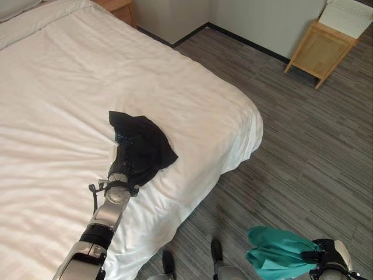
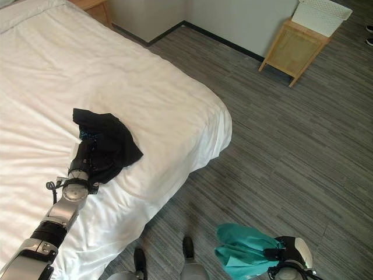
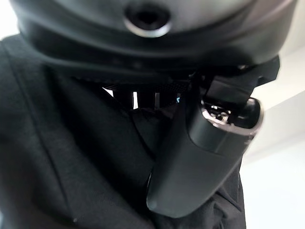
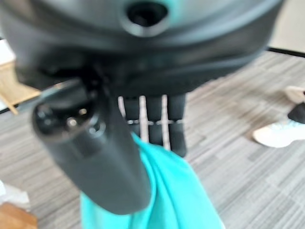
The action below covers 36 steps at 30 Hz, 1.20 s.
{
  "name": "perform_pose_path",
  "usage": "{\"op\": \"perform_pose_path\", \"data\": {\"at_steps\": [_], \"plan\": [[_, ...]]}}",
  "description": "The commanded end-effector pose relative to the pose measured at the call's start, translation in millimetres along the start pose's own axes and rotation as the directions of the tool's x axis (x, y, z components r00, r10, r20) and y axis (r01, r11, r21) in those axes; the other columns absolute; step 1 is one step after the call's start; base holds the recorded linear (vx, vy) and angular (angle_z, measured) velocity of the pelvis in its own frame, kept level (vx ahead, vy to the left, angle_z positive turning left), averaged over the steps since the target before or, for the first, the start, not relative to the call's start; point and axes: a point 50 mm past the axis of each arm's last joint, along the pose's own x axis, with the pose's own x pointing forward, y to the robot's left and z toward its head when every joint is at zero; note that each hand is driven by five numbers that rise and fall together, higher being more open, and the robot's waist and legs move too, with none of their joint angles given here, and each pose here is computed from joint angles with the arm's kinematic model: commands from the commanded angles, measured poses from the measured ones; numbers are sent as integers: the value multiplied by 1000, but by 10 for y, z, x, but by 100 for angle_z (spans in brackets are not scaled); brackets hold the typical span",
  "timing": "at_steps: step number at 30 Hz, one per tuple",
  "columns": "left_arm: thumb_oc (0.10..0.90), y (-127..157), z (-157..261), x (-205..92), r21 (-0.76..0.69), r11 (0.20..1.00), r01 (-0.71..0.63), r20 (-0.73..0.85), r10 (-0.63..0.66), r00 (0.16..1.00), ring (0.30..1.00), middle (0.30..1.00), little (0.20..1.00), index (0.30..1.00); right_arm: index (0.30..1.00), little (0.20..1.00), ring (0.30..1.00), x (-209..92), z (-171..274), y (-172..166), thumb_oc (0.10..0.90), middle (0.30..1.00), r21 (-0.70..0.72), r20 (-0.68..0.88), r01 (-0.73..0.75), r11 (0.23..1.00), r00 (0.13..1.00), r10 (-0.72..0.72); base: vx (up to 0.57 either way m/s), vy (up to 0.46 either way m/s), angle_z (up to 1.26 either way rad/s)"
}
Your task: Pick up bed clothes into laundry basket.
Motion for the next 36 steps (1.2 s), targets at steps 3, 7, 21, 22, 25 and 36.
{"op": "perform_pose_path", "data": {"at_steps": [3,7,21,22,25,36], "plan": [[511,-188,565,112,-59,995,77,221,-62,973,467,467,467,467,300,300,300,101,42,-461,400,300,-26,33,151,988,988,-150,0,0,0],[400,-693,748,-53,-40,960,277,292,-254,922,300,300,300,300,300,300,300,108,291,-178,400,300,-77,122,78,994,990,-68,-36,-28,-1],[400,-601,1837,12,-154,968,200,568,-79,819,300,300,300,300,300,300,300,69,930,89,400,300,-66,326,37,997,945,-13,-94,-54,-3],[400,-398,2194,-41,-278,941,194,648,35,761,300,300,300,300,300,300,300,21,1309,47,400,300,-93,449,66,993,893,-17,-566,-374,-63],[400,-398,2196,-41,-278,941,195,648,34,761,300,300,300,300,300,300,300,21,1310,47,400,300,-93,449,66,994,893,-18,-94,-45,-149],[400,-686,2116,-411,-438,829,347,647,23,762,300,300,300,300,300,300,300,-305,1866,-113,400,300,-69,711,188,980,698,-83,-75,-157,-56]]}}
